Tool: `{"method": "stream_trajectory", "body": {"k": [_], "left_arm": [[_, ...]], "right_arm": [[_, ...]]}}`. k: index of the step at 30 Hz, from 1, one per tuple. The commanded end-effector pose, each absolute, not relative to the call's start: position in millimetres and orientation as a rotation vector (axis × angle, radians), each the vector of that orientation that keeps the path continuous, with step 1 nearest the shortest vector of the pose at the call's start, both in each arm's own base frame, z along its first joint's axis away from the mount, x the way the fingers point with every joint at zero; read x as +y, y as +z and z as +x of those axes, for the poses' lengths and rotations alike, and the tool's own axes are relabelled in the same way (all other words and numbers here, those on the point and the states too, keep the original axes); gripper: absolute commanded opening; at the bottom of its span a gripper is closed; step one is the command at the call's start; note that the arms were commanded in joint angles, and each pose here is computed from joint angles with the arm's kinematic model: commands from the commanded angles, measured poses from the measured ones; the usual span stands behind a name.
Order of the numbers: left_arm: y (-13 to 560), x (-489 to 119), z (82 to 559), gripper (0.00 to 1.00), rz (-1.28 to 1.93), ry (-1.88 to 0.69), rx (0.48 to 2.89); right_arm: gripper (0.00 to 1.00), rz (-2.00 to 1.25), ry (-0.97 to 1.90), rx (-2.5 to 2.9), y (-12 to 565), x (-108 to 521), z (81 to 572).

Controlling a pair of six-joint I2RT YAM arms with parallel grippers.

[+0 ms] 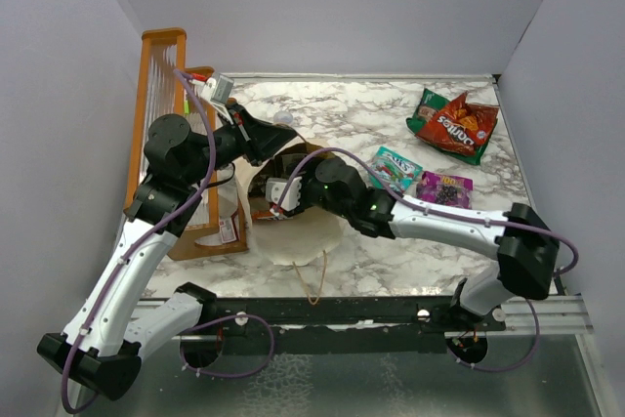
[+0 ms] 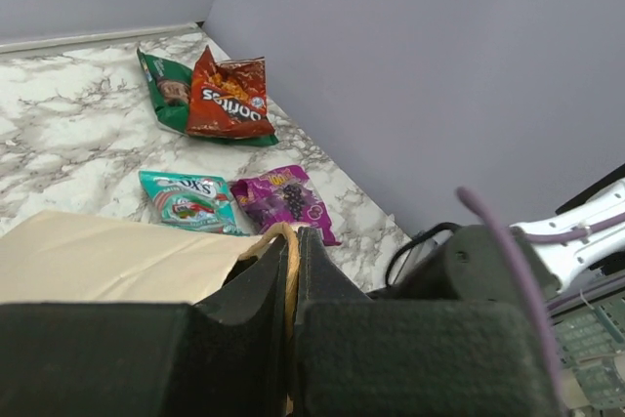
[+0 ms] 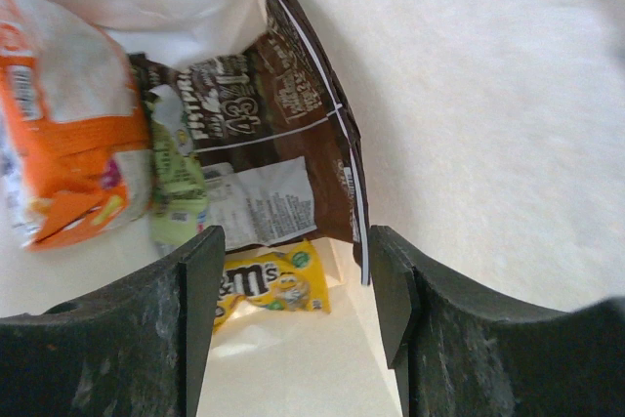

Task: Take the snacks out of the paper bag
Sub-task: Take out the snack from the paper bag.

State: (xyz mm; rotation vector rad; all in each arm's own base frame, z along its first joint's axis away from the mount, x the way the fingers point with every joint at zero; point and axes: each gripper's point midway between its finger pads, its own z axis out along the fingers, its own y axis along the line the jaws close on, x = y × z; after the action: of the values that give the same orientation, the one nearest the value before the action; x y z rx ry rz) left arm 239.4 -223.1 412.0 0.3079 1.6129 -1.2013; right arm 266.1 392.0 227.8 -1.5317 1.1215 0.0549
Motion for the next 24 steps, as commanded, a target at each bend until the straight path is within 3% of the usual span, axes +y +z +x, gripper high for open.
{"method": "stream_trajectory", "body": {"k": [1,9,14,24], "left_arm": [[426.4,-220.4,242.6,0.00,0.315,-1.173,1.561],[424.4,-220.6,243.4,0.00,0.314,-1.171,1.569],[427.4,-220.0,241.1,0.00,0.320,-1.171,1.566],[427.6,-218.4,236.7,0.00,0.323,-1.170,1.566]], "right_arm": [[0.67,-1.481,0.317,1.231,237.1,393.7,216.4],[0.65,-1.375,0.426,1.243,256.0,417.3,201.5],[0.61,-1.275,0.155,1.288,242.1,410.4,246.3],[0.63,-1.327,-0.152,1.134,241.4,402.7,296.1]]}}
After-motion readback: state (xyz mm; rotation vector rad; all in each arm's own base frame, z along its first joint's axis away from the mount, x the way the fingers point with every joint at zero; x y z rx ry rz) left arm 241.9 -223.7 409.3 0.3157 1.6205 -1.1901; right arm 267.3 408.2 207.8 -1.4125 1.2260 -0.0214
